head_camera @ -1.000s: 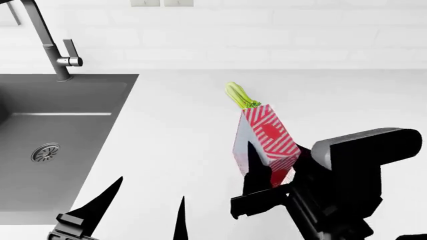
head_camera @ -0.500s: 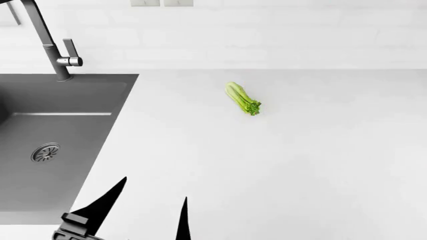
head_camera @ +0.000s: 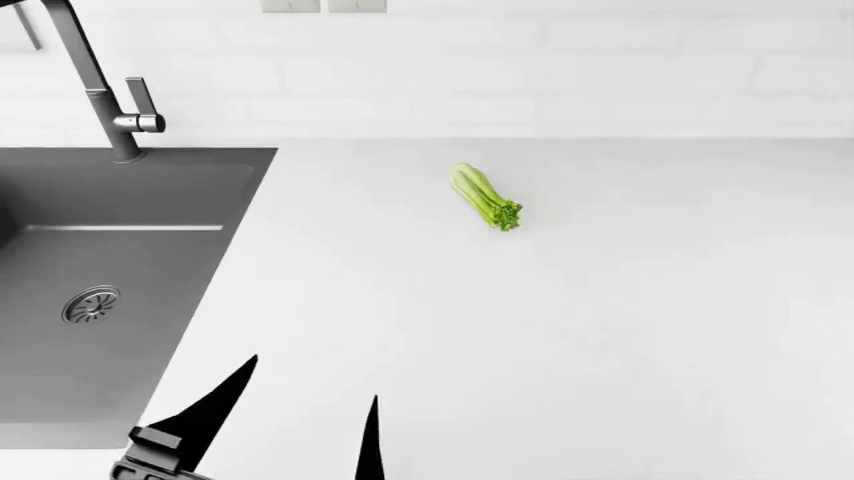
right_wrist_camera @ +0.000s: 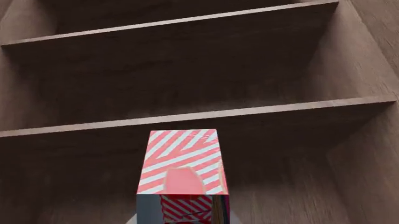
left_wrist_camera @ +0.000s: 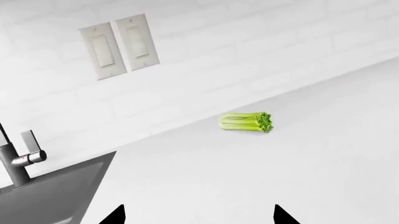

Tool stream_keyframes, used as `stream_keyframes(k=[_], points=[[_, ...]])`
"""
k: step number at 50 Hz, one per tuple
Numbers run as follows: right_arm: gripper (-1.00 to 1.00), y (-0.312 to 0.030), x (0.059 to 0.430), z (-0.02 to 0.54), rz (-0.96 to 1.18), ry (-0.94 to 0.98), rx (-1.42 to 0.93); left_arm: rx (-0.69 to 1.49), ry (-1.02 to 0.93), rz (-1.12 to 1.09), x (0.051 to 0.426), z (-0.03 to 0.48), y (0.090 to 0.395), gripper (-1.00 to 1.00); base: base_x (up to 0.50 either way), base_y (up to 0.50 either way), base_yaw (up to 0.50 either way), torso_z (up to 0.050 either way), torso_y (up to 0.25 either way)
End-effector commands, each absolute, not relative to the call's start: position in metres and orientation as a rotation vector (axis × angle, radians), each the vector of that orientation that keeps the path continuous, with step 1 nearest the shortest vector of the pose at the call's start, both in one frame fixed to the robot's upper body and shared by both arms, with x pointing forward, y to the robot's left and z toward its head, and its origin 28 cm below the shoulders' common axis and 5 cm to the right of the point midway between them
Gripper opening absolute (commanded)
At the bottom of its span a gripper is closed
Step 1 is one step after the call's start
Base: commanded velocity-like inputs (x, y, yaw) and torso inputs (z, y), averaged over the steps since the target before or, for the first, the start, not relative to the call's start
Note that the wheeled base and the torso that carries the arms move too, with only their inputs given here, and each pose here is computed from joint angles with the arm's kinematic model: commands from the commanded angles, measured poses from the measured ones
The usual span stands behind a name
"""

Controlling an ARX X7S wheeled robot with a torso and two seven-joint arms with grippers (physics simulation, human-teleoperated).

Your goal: Pick the olive oil bottle and boxed food from the counter and place them in the cabinets closest to them.

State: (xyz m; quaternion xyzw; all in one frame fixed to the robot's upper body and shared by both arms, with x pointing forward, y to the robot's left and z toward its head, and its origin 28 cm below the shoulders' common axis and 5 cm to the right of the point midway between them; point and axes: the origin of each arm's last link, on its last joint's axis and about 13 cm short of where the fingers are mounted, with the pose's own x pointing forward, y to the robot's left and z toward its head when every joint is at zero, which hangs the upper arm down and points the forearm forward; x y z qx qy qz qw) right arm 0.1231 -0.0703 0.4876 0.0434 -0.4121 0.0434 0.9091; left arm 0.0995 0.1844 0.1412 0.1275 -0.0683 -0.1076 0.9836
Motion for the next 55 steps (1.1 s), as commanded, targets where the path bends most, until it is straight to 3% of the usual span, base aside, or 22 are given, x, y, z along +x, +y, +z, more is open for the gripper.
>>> stream_keyframes(k=[1, 13, 24, 35, 55], points=[[-1.00, -0.054, 0.189, 0.514, 0.016, -0.784, -0.048, 0.253, -0.143, -0.213, 0.100, 0.143, 0.185, 1.00, 0.00, 0.00, 0.00, 0.000, 0.000], [-1.00, -0.055, 0.280, 0.528, -0.077, -0.545, -0.122, 0.255, -0.138, -0.204, 0.098, 0.145, 0.186, 1.00, 0.00, 0.00, 0.00, 0.001, 0.001], [-1.00, -0.075, 0.339, 0.518, -0.078, -0.216, 0.056, 0.273, -0.131, -0.207, 0.097, 0.148, 0.180, 1.00, 0.00, 0.00, 0.00, 0.000, 0.001], [-1.00, -0.089, 0.365, 0.491, -0.115, -0.126, -0.002, 0.277, -0.130, -0.206, 0.096, 0.150, 0.178, 1.00, 0.00, 0.00, 0.00, 0.000, 0.000], [-1.00, -0.089, 0.372, 0.481, -0.143, -0.148, -0.036, 0.280, -0.135, -0.210, 0.098, 0.151, 0.176, 1.00, 0.00, 0.00, 0.00, 0.000, 0.000]])
